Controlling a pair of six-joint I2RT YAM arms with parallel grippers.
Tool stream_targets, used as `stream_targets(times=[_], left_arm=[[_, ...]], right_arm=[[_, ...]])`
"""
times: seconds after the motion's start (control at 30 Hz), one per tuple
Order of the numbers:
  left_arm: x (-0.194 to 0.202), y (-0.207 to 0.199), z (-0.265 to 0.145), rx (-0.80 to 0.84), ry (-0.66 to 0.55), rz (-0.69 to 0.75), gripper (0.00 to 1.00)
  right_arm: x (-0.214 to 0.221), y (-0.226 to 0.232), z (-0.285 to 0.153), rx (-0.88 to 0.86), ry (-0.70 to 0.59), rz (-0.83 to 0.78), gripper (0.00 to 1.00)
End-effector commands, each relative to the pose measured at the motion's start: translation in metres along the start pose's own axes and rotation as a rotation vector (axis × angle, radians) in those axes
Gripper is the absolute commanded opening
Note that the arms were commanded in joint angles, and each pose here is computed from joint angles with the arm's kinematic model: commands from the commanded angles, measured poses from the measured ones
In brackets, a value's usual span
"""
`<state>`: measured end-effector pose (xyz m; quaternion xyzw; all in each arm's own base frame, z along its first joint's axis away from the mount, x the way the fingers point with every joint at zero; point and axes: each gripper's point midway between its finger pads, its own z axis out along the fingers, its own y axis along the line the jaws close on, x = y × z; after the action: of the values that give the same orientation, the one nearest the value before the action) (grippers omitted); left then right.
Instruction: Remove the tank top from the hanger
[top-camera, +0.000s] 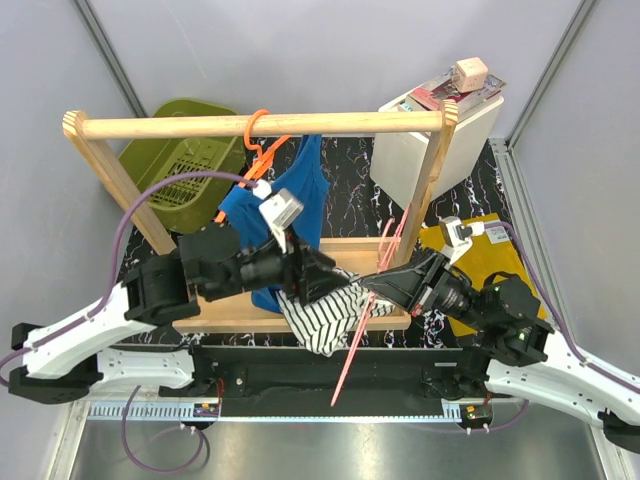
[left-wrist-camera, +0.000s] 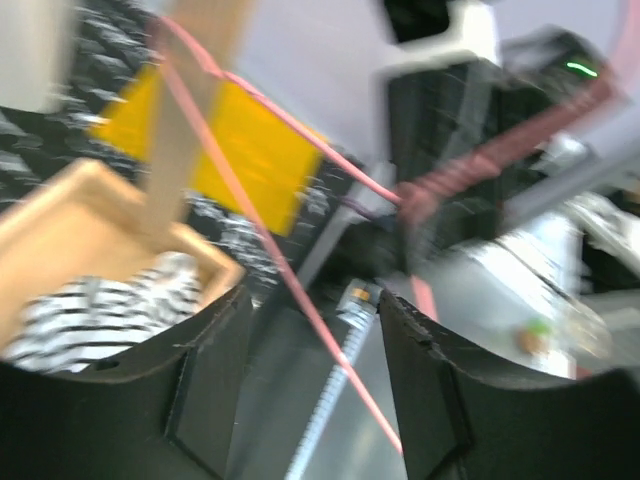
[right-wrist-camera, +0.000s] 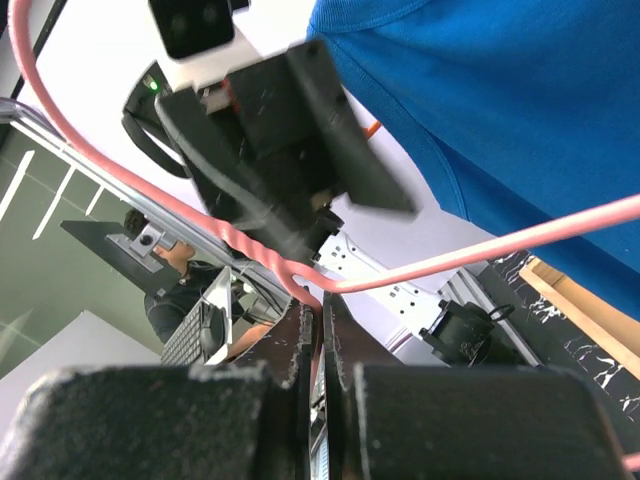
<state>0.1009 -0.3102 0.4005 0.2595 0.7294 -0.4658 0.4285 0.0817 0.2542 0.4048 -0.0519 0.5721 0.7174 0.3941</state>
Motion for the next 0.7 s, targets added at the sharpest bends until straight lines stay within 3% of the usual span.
stream_targets(times=[0.0,0.37,0.57,0.67], left_arm=[[0.011,-0.059,-0.023,0.32,0.001,-0.101,0.55],[0.043,-0.074,-0.026,0.352,0.043,-0.173,0.49],[0.049,-0.073,-0.025,0.34,0.052,-0.191,0.35],[0.046,-0.07,-0.027,0.324,0.031,-0.205,0.17]], right_arm=[[-0.005,0.028,0.01,-0.118,0.005,-0.009,0.0],[0.001,0.034,0.035,-0.172,0.041,0.026,0.0],[0.002,0.038,0.036,-0.213,0.036,0.059,0.0],[0.001,0.038,0.035,-0.209,0.035,0.055,0.0]])
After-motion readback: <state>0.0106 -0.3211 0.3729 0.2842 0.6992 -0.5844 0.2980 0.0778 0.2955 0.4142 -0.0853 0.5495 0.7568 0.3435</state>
